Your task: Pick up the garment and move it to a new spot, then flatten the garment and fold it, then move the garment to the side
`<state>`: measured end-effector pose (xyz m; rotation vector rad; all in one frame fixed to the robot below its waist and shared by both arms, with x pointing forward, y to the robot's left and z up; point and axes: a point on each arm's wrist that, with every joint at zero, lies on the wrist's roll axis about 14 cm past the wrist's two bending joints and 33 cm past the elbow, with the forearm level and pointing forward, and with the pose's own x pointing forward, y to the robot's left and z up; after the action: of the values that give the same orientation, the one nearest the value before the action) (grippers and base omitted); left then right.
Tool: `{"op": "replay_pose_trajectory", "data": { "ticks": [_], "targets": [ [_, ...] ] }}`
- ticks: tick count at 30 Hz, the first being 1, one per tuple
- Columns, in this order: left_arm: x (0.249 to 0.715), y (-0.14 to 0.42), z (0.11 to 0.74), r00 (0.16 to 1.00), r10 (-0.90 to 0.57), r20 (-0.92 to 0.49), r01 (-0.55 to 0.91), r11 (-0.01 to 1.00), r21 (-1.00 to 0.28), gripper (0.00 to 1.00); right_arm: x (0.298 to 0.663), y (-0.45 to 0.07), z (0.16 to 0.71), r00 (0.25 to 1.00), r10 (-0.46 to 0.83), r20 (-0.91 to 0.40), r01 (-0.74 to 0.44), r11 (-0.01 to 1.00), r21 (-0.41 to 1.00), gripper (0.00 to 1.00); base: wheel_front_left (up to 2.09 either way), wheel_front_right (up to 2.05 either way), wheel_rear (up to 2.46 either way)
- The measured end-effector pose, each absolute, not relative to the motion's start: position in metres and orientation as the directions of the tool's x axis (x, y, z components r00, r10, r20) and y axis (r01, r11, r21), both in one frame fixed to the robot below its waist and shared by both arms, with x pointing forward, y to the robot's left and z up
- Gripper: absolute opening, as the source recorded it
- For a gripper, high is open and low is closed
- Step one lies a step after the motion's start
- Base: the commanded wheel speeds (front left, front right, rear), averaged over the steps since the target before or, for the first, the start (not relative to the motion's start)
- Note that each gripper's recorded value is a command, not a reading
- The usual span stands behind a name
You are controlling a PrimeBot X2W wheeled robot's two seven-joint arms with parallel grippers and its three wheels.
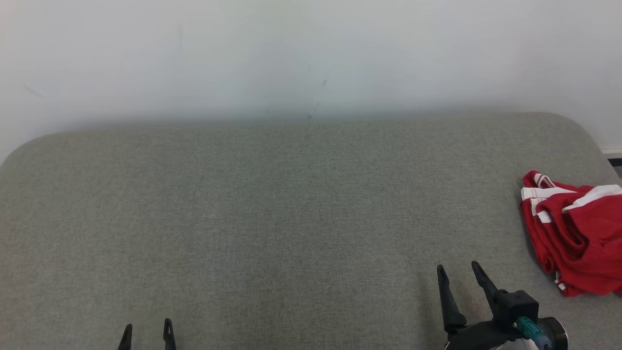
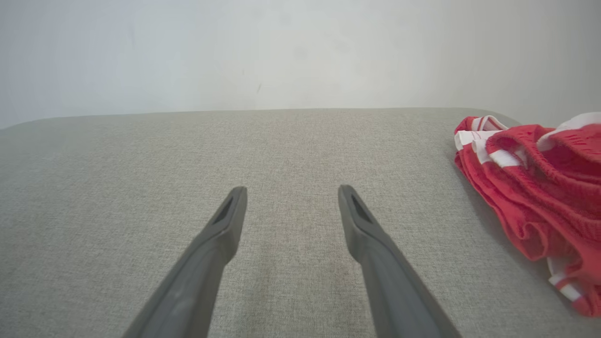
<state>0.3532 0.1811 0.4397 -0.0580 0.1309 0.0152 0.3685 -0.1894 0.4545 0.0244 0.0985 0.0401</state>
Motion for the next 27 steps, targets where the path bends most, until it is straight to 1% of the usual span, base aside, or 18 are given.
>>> {"op": "replay_pose_trajectory", "data": {
  "ticks": [6, 12, 13, 18, 21, 27],
  "targets": [
    [0.360, 0.166, 0.438, 0.990, -0.037, -0.136, 0.029, 0.998, -0.059, 1.00, 0.359, -0.205, 0.451, 0.994, -0.004, -0.110, 0.006, 1.000, 0.014, 1.00, 0.00, 0.00, 0.00],
    [0.360, 0.162, 0.434, 0.987, -0.058, -0.148, 0.046, 0.995, -0.086, 1.00, 0.358, -0.201, 0.450, 0.993, 0.007, -0.115, -0.006, 1.000, 0.007, 1.00, 0.00, 0.00, 0.00],
    [0.358, 0.161, 0.431, 0.986, -0.059, -0.157, 0.046, 0.995, -0.086, 0.00, 0.356, -0.202, 0.446, 0.992, 0.005, -0.127, -0.004, 1.000, 0.009, 0.00, 0.00, 0.00, 0.00],
    [0.348, 0.162, 0.413, 0.974, -0.055, -0.222, 0.036, 0.995, -0.090, 0.00, 0.341, -0.202, 0.421, 0.978, -0.002, -0.210, 0.006, 1.000, 0.021, 0.00, 0.00, 0.00, 0.00],
    [0.347, 0.166, 0.411, 0.970, -0.037, -0.239, 0.004, 0.990, -0.139, 0.00, 0.340, -0.207, 0.418, 0.974, -0.022, -0.228, 0.039, 0.997, 0.071, 0.00, 0.00, 0.00, 0.00],
    [0.348, 0.170, 0.411, 0.967, -0.016, -0.253, -0.049, 0.967, -0.248, 0.00, 0.343, -0.210, 0.424, 0.975, -0.047, -0.216, 0.089, 0.978, 0.186, 0.00, 0.00, 0.00, 0.00]
  ]
}}
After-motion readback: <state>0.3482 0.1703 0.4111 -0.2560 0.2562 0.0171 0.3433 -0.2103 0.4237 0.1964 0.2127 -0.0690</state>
